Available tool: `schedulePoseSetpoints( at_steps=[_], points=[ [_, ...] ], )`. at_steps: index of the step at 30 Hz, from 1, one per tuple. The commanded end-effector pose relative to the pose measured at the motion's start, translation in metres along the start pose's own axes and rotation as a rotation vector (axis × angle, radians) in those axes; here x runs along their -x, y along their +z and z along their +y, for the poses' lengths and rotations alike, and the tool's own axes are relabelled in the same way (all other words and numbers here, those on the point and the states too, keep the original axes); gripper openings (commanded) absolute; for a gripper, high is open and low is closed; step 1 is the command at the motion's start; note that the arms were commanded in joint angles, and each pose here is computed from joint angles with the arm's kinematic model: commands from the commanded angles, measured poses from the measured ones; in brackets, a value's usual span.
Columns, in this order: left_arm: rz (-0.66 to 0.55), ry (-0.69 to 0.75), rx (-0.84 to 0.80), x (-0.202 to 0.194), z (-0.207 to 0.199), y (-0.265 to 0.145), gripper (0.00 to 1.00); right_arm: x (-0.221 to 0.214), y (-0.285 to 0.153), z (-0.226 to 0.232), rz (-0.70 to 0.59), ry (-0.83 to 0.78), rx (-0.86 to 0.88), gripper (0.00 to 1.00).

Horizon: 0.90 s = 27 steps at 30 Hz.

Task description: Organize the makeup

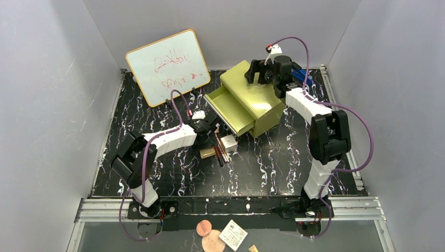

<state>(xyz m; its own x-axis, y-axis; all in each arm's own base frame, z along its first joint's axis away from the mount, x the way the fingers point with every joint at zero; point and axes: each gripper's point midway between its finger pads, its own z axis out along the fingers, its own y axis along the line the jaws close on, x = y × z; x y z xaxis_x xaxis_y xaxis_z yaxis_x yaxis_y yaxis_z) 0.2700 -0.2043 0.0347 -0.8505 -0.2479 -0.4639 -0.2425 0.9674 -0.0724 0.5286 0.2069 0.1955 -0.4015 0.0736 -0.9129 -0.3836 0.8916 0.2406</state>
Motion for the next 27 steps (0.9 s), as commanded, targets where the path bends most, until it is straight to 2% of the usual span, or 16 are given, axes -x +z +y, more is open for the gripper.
schedulePoseSetpoints(
  at_steps=[1, 11, 27],
  points=[
    [-0.008, 0.0, 0.025, -0.002, 0.01, -0.001, 0.55, -0.176, -0.033, -0.039, 0.554, 0.032, -0.143, 0.99],
    [-0.064, 0.003, -0.001, 0.023, 0.007, -0.034, 0.54, -0.177, -0.032, -0.038, 0.556, 0.035, -0.139, 0.99],
    [-0.217, -0.044, -0.143, 0.098, -0.022, -0.131, 0.54, -0.179, -0.031, -0.037, 0.559, 0.043, -0.133, 0.99]
  ],
)
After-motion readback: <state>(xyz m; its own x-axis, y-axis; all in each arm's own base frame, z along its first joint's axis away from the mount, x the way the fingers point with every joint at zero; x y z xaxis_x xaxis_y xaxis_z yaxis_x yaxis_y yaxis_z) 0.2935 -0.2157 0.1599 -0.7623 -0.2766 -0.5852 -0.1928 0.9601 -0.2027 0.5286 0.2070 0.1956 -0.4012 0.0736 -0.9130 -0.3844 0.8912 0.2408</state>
